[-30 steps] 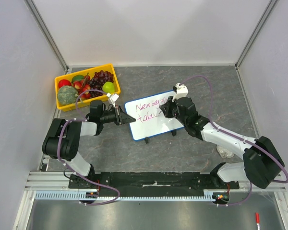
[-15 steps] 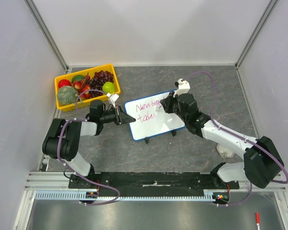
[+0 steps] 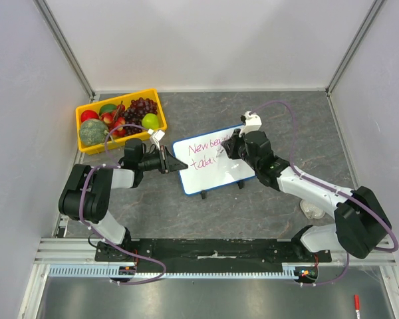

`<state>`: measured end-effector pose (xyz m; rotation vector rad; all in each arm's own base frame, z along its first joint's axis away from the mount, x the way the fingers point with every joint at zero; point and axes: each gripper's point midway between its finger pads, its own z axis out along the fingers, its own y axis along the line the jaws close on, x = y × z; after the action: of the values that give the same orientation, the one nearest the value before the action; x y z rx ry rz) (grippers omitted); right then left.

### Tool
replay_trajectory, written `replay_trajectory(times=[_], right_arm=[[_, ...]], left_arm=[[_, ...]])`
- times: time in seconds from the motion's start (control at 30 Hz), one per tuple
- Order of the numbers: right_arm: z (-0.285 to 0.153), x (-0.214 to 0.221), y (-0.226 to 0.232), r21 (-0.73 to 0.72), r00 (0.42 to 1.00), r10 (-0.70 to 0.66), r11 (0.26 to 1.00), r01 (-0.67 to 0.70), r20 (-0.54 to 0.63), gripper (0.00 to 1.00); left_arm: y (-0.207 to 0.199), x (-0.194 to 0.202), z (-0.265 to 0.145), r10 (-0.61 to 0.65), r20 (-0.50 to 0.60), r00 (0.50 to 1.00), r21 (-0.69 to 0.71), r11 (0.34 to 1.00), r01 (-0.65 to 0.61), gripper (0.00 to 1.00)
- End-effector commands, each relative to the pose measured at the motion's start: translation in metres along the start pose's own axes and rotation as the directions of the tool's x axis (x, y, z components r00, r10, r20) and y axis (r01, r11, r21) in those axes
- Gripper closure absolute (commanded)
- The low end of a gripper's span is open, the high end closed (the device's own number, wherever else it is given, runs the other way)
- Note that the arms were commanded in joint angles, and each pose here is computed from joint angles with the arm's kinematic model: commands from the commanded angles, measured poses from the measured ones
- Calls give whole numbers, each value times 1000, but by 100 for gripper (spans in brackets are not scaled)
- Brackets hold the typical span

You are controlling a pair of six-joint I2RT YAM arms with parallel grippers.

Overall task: Write a sentence on the whiteboard
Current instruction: Write with the whiteboard marker on the whiteboard.

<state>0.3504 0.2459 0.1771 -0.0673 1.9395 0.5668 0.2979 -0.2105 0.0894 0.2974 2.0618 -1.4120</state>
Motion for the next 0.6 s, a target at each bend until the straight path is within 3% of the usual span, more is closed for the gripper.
replay_trajectory(times=[0.0,0.57], right_arm=[[-3,-3,-2,-6,1000,-9,1000,9,17,100],[-13,24,-7,-26,999,-8,1000,7,-41,100]], left_arm=[[9,-5,0,66,15,998,-47,997,-65,98],[9,-4,0,62,13,998,-48,997,-61,98]])
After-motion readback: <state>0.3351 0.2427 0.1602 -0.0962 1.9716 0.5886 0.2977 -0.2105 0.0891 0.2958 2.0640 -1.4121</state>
